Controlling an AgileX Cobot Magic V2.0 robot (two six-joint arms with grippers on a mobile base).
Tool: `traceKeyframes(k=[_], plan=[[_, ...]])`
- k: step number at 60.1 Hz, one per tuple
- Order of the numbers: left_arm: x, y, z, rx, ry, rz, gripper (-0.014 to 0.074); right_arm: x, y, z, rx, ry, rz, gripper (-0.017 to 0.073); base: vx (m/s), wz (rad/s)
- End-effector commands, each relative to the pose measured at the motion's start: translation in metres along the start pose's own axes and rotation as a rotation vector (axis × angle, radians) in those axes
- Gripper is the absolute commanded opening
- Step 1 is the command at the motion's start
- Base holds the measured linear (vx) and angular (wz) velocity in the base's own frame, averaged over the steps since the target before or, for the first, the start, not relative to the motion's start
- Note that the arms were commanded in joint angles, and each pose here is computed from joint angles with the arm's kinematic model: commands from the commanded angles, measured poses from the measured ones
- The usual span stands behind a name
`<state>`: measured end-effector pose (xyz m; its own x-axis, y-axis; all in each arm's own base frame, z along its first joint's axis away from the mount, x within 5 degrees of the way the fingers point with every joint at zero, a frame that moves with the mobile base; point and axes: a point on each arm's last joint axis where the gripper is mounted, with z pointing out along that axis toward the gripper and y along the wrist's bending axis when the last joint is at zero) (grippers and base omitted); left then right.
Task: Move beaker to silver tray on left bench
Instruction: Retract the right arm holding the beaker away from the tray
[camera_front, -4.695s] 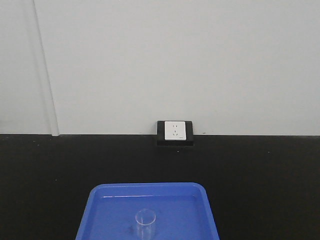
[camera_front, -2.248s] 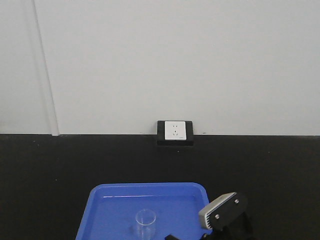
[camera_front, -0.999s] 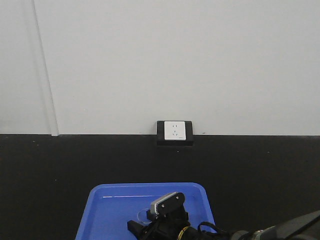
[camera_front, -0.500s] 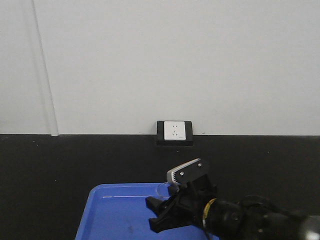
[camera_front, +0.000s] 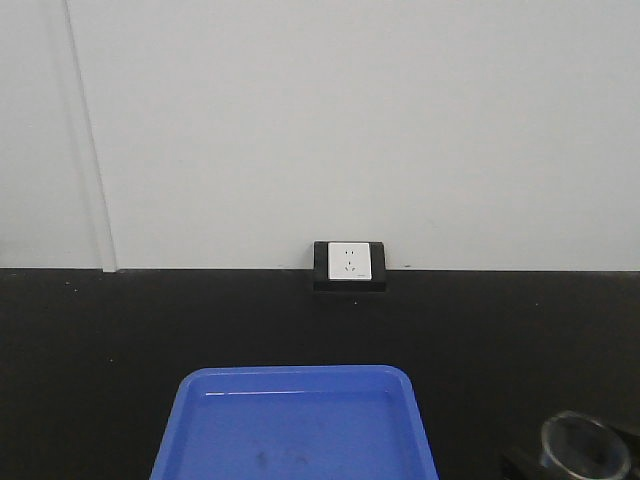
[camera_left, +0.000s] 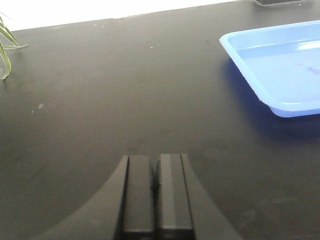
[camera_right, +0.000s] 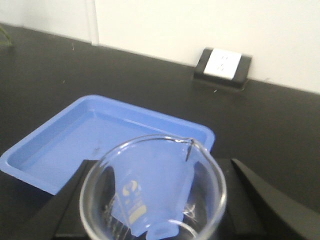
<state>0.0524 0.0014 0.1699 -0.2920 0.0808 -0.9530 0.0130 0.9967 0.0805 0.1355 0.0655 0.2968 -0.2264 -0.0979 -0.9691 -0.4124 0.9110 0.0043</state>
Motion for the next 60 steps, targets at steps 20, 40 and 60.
traceKeyframes(k=[20, 40, 60], plan=[[-0.001, -0.001, 0.002, 0.006, -0.064, -0.003, 0.0001, -0.015, -0.008, -0.059, 0.063, -0.227, -0.113, -0.0011, 0.00, 0.00], [-0.001, -0.001, 0.002, 0.006, -0.064, -0.003, 0.0001, -0.015, -0.008, -0.060, 0.062, -0.232, -0.112, -0.0011, 0.00, 0.00], [-0.001, -0.001, 0.002, 0.006, -0.064, -0.003, 0.0001, -0.015, -0.008, -0.060, 0.062, -0.232, -0.112, -0.0011, -0.01, 0.02]])
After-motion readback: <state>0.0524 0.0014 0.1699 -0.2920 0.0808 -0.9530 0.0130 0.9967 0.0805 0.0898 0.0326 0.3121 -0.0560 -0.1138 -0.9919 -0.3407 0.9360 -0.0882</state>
